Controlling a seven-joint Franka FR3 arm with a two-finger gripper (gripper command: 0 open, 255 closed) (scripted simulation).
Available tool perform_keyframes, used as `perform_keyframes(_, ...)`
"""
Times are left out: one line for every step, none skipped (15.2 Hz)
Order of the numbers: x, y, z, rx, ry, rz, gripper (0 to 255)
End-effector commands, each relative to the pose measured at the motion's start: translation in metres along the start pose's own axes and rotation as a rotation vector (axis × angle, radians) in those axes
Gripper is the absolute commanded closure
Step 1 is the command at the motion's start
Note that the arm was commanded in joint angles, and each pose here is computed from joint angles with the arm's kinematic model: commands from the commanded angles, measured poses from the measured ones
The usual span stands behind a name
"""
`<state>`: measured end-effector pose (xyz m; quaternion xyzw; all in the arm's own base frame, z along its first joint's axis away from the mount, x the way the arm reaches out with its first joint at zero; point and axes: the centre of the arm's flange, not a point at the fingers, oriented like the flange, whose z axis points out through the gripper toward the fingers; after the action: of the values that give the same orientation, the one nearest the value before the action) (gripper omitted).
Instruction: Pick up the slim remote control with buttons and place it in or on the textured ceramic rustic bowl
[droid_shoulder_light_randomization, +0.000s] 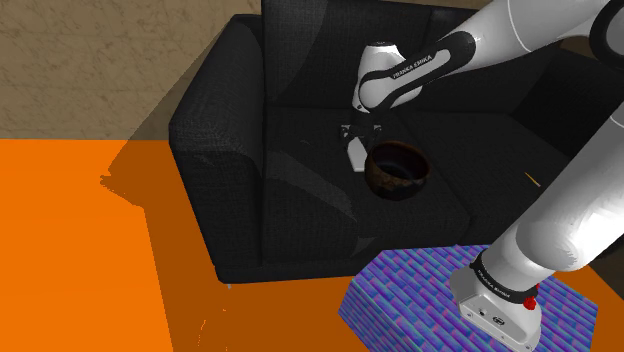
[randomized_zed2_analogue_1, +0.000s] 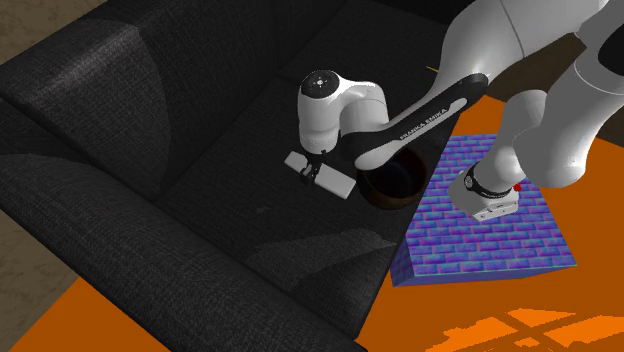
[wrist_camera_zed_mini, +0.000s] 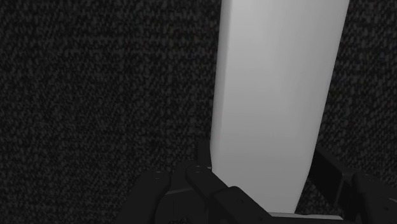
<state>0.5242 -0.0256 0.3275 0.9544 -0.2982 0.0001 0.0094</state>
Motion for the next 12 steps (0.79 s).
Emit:
perform_keyframes(0.0, 0.0, 0.0, 0.0, 0.0, 0.0, 255)
perform_keyframes(0.0, 0.0, 0.0, 0.0, 0.0, 0.0, 255)
perform_keyframes(0.0, 0.0, -0.005, 0.0, 0.0, 0.0, 255)
perform_keyframes(0.0, 0.0, -0.011, 0.0, 0.0, 0.0, 255)
perform_keyframes(0.0, 0.0, -0.016, 0.0, 0.0, 0.0, 255)
perform_keyframes(0.0, 0.0, -0.021, 0.0, 0.0, 0.0, 255)
perform_keyframes(0.0, 0.0, -0.026, 0.0, 0.0, 0.0, 255)
perform_keyframes(0.0, 0.001, -0.032, 0.0, 0.0, 0.0, 255)
perform_keyframes(0.0, 0.001, -0.037, 0.0, 0.0, 0.0, 255)
perform_keyframes(0.0, 0.001, -0.042, 0.0, 0.0, 0.0, 255)
perform_keyframes(0.0, 0.001, -0.047, 0.0, 0.0, 0.0, 255)
perform_keyframes(0.0, 0.001, -0.053, 0.0, 0.0, 0.0, 255)
